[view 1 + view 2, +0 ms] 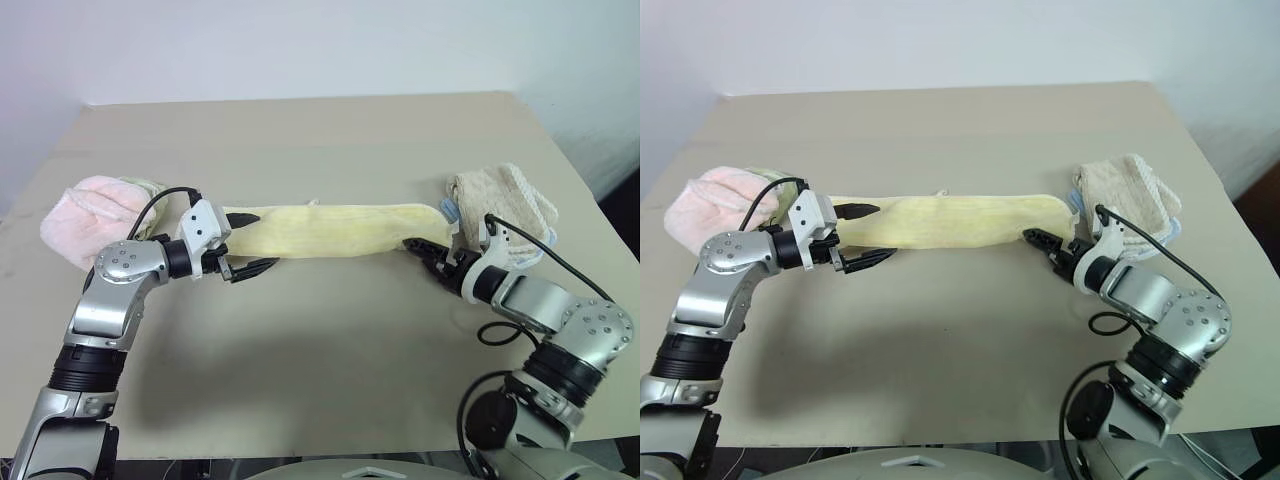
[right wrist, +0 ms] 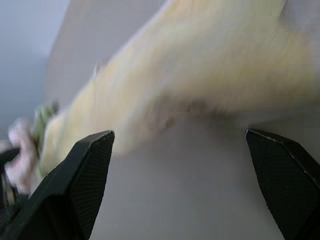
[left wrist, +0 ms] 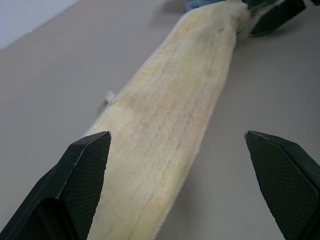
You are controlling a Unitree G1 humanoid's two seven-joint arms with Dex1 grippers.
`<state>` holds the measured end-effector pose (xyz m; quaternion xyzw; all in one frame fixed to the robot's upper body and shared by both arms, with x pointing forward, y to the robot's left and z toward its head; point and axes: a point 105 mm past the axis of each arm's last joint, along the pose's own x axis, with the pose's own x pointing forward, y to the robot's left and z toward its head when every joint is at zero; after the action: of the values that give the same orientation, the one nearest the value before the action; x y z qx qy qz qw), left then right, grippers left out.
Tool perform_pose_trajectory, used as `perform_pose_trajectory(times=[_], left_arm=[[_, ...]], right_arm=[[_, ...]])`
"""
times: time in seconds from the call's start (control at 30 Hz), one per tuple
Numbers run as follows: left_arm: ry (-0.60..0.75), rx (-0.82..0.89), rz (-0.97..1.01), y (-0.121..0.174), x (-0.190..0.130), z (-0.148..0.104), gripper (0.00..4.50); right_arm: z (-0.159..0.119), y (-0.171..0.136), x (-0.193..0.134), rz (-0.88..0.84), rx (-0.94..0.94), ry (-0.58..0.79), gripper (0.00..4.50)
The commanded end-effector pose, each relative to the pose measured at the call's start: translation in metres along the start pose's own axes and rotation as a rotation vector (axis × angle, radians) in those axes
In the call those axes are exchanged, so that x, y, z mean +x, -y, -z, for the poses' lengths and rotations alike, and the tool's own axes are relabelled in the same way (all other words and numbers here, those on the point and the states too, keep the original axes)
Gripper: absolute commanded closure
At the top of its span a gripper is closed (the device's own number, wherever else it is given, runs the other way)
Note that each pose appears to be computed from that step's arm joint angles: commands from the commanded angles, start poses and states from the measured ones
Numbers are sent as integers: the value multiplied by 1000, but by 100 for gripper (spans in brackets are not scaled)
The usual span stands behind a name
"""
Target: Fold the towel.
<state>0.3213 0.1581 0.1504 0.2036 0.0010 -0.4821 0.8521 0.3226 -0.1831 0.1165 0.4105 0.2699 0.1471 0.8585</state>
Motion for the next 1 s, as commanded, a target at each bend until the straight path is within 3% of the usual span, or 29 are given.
perform_pose_trajectory(times=[0.03,0.17,0.4,1.0], left_arm=[[23,28,-2,1,0,-9,0],[23,27,-9,1,0,-8,0],[31,27,-21,2,1,-7,0],[31,25,-28,1,0,-7,0]], right_arm=[[-13,4,5,50,97,59,9],[-20,2,13,68,169,87,9],[-20,26,10,220,222,128,9],[-22,26,8,220,227,150,9]])
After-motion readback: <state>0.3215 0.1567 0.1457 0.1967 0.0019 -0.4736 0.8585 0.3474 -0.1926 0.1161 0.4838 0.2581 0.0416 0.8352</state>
